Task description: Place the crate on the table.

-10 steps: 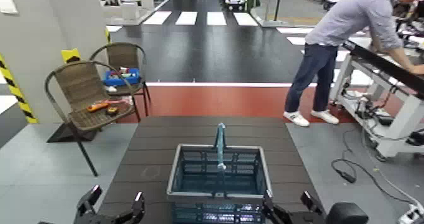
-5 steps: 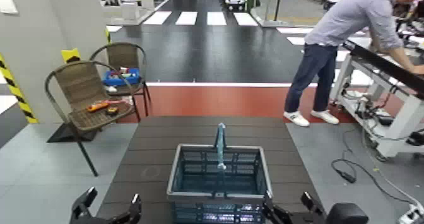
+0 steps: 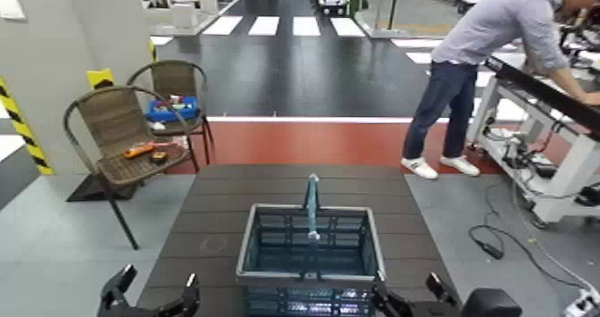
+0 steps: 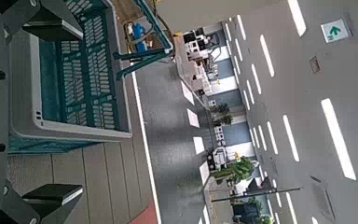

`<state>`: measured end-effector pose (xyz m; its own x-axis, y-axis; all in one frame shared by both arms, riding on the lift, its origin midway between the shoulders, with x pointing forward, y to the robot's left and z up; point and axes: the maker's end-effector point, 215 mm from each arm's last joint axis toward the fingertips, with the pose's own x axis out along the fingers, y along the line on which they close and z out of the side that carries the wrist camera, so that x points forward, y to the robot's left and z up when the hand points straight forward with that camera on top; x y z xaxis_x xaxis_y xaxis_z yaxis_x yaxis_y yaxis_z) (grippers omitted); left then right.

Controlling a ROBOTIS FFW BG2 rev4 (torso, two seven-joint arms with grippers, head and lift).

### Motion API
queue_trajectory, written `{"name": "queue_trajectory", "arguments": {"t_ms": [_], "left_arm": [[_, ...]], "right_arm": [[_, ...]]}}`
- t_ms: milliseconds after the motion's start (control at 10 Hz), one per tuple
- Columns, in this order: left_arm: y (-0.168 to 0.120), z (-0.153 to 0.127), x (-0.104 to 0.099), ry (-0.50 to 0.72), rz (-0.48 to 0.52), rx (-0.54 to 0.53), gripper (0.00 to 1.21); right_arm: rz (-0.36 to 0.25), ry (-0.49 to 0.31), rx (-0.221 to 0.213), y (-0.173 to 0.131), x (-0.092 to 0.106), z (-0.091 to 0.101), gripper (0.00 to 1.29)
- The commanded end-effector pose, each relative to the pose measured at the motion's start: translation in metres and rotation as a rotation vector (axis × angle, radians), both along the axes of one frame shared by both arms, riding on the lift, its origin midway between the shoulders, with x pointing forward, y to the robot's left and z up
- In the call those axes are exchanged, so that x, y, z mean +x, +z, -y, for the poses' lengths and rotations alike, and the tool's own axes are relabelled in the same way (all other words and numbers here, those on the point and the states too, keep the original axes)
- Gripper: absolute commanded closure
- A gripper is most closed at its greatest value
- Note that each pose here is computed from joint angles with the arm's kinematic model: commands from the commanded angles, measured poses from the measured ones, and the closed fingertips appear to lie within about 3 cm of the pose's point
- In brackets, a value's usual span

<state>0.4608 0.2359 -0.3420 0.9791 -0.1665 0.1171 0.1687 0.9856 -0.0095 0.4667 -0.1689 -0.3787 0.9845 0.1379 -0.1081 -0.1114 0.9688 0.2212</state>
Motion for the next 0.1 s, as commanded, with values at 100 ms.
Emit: {"name": "queue_trajectory", "arguments": {"t_ms": [100], "left_arm": [[0.0014,0.0003,0.0002,0.004,0.006,0.000,0.11]], "right_arm": [[-0.001,-0.001,0.001,-0.0005,-0.0013,-0.0003,0.15]]}}
